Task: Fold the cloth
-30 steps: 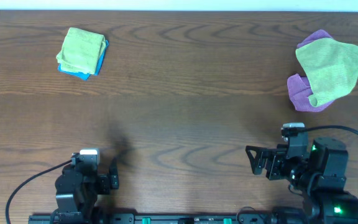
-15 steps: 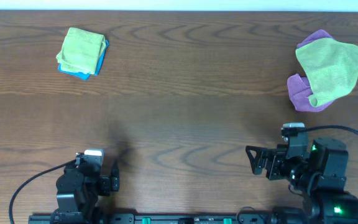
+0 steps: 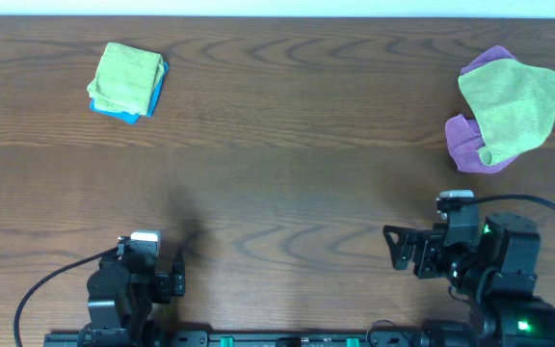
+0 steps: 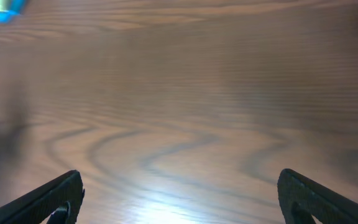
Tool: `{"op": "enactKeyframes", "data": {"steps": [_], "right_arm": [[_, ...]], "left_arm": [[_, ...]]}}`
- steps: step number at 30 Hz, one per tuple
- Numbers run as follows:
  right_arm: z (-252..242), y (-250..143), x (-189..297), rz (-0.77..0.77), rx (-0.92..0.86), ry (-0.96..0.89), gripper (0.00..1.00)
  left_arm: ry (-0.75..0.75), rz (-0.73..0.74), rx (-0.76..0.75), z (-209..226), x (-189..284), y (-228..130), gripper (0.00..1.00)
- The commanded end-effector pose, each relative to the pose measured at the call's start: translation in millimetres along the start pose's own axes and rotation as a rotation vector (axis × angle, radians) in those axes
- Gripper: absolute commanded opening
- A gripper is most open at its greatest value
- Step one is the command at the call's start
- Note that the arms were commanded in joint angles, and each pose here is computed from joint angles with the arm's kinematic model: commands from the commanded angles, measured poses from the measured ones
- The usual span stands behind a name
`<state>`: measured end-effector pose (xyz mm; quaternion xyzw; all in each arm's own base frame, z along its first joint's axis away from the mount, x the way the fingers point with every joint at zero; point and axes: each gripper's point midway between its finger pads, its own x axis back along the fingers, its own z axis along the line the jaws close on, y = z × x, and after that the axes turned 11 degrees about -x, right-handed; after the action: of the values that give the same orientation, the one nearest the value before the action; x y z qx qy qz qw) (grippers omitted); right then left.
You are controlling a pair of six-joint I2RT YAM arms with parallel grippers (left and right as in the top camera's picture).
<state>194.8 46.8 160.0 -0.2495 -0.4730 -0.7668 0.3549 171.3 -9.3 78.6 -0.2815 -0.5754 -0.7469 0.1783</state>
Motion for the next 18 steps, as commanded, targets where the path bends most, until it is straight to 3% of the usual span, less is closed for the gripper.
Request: {"op": "enactKeyframes", "data": {"steps": [1,18], "right_arm": [[-31.6,8.0,6.3,-0.057,0.050,-0.186,0.99],[-40.9,-12.7,23.7,-0.173,0.123,-0.234,0.99]], "left_arm": [[-0.020,0.054,-0.036,-5.1,-0.4,-14.6,0.95],[-0.021,0.054,-0.036,-5.1,-0.5,-14.7,0.95]]}}
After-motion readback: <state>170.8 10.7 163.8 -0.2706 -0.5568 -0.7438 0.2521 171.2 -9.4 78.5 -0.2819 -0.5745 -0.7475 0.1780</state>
